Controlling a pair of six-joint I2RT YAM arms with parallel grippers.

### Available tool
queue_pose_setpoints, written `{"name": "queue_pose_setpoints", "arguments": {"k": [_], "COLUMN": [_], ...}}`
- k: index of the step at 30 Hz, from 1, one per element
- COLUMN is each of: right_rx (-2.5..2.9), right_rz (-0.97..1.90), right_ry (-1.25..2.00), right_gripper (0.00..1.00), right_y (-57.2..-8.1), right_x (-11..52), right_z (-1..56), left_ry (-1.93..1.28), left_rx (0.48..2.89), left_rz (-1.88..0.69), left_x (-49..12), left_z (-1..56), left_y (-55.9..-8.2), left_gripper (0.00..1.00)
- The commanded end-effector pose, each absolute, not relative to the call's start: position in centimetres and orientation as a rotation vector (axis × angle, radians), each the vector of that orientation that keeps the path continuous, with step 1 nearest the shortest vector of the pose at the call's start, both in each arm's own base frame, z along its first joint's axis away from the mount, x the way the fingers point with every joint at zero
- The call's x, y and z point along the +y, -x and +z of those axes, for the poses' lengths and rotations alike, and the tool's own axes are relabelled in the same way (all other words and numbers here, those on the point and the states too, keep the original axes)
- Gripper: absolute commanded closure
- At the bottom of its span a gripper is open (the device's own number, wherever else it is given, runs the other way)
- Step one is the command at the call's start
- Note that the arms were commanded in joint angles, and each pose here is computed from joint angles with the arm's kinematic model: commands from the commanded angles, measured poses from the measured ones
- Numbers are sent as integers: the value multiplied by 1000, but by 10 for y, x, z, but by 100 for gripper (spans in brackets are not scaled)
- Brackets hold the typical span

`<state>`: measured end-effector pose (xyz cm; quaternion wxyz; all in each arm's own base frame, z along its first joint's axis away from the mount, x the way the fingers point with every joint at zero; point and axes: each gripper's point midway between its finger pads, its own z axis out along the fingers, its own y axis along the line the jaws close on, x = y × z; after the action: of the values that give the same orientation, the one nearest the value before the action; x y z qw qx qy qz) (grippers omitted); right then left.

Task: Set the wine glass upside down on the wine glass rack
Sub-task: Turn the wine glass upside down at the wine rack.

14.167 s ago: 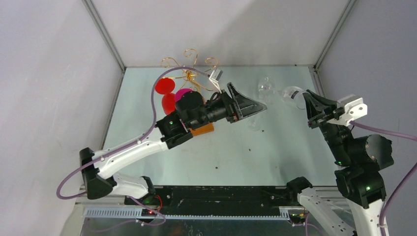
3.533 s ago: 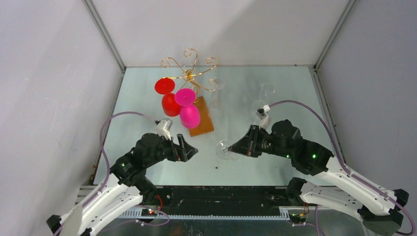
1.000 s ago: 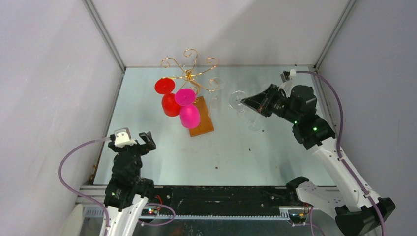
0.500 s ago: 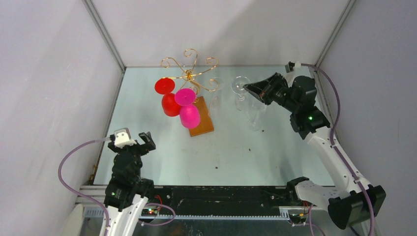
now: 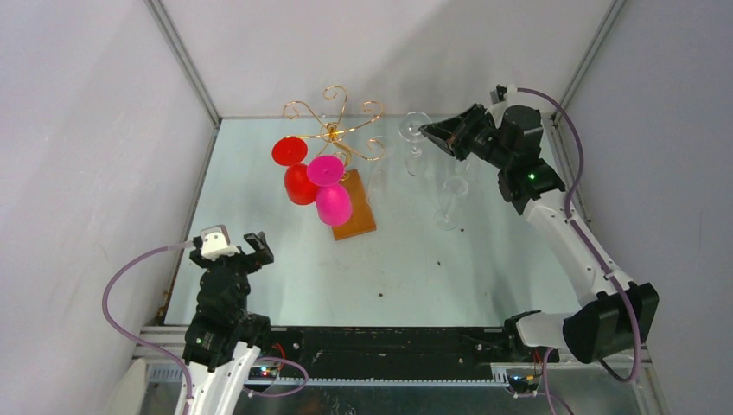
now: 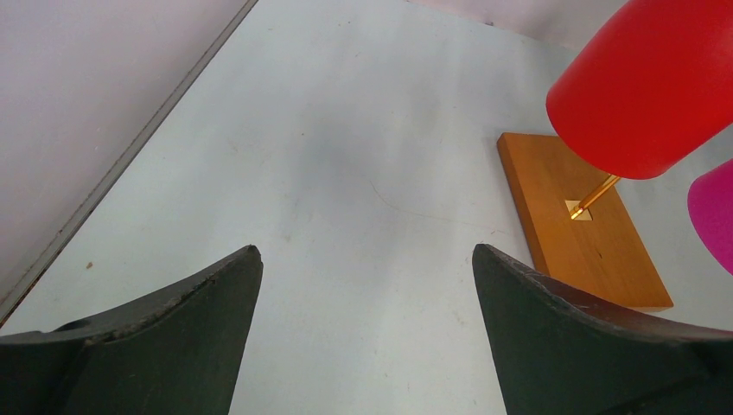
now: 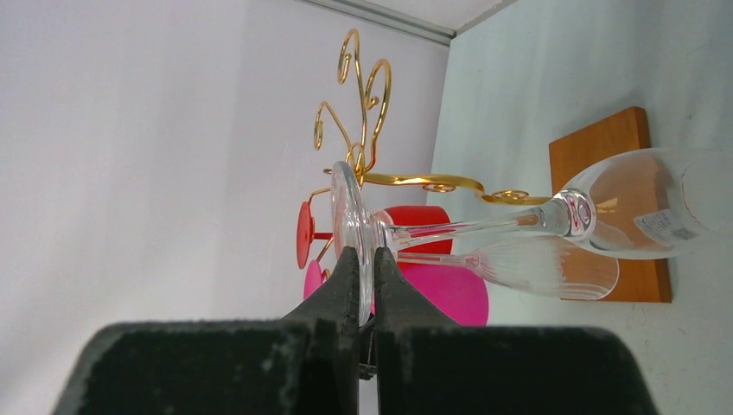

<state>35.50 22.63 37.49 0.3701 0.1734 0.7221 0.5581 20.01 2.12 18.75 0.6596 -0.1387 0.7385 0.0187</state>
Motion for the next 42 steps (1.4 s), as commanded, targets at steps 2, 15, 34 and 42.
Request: {"name": "queue_pose_setpoints", "arguments": {"k": [2,15,34,42], "right_rx": [1710,1778,1858,1876], "right_rz": [1498,1508,1535,1530], "right_ry": [-328,-339,-277,-288], "right_gripper": [100,100,100,100], "right_y": [-361,-393,-429,-439], "right_x": [232,246,289,295], "right_z": [434,439,453,448], "left_ry": [326,310,301,302], "left_rx": [1605,1594,1607,1610], "left_rz": [31,19,0,3], "left_x": [23,21,17,18], "left_z": [199,200,199,198], "left_y": [-198,-197,-199,-199], "left_gripper": [0,0,0,0]}}
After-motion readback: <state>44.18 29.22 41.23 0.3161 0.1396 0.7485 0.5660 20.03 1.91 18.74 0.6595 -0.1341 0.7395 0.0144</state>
